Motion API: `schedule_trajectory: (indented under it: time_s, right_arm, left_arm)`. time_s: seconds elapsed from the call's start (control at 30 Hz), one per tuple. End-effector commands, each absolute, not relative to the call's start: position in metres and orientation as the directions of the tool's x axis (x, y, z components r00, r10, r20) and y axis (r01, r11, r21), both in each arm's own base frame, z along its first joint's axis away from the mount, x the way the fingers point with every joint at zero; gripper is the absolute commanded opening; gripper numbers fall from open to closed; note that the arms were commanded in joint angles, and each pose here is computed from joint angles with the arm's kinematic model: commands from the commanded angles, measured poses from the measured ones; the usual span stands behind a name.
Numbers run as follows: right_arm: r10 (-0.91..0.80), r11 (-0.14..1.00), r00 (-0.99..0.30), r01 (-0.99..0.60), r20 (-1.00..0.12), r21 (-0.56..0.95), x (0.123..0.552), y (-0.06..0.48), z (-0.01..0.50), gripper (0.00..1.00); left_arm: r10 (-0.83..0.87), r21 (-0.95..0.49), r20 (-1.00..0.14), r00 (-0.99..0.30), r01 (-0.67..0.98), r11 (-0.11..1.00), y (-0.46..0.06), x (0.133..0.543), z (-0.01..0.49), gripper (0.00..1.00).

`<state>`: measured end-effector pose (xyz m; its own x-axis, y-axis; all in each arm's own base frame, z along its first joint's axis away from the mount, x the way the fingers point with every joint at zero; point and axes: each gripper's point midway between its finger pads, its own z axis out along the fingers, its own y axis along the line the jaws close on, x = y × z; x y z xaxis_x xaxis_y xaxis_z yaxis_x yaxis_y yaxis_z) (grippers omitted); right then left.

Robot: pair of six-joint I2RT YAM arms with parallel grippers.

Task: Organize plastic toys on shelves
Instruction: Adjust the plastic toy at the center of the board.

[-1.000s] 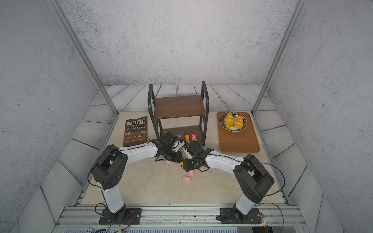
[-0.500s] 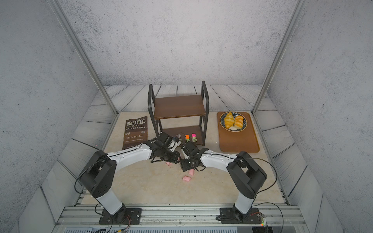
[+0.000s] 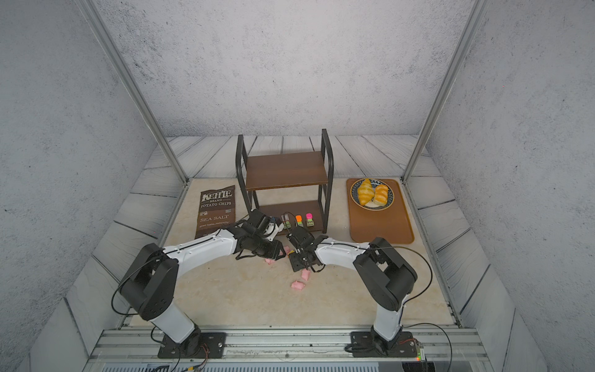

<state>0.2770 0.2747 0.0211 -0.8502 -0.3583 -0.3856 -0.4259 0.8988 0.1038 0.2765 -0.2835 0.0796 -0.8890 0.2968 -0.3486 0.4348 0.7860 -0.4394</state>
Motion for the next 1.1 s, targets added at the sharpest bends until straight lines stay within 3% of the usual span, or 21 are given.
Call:
schedule_trajectory:
  time_s: [0.0,0.7,0.97,1.07]
  right_arm:
    - [-0.324,0.93,-0.868,-0.366,-0.376,0.043,0.28,0.255,0.014,0.6]
    - [-0.206,0.957,-0.901,-0.267,-0.382,0.115,0.296,0.241,0.014,0.55]
    - [-0.199,0.957,-0.905,-0.263,-0.377,0.125,0.296,0.24,0.012,0.55]
    - [-0.198,0.955,-0.904,-0.264,-0.38,0.131,0.297,0.242,0.012,0.55]
  left_arm:
    - [0.309,-0.442,-0.34,-0.888,0.441,0.781,-0.287,0.281,0.079,0.38]
    - [0.229,-0.362,-0.354,-0.907,0.359,0.86,-0.303,0.328,0.061,0.5]
    - [0.271,-0.337,-0.347,-0.898,0.39,0.857,-0.313,0.335,0.052,0.41]
    - [0.299,-0.341,-0.335,-0.894,0.411,0.846,-0.318,0.335,0.048,0.31]
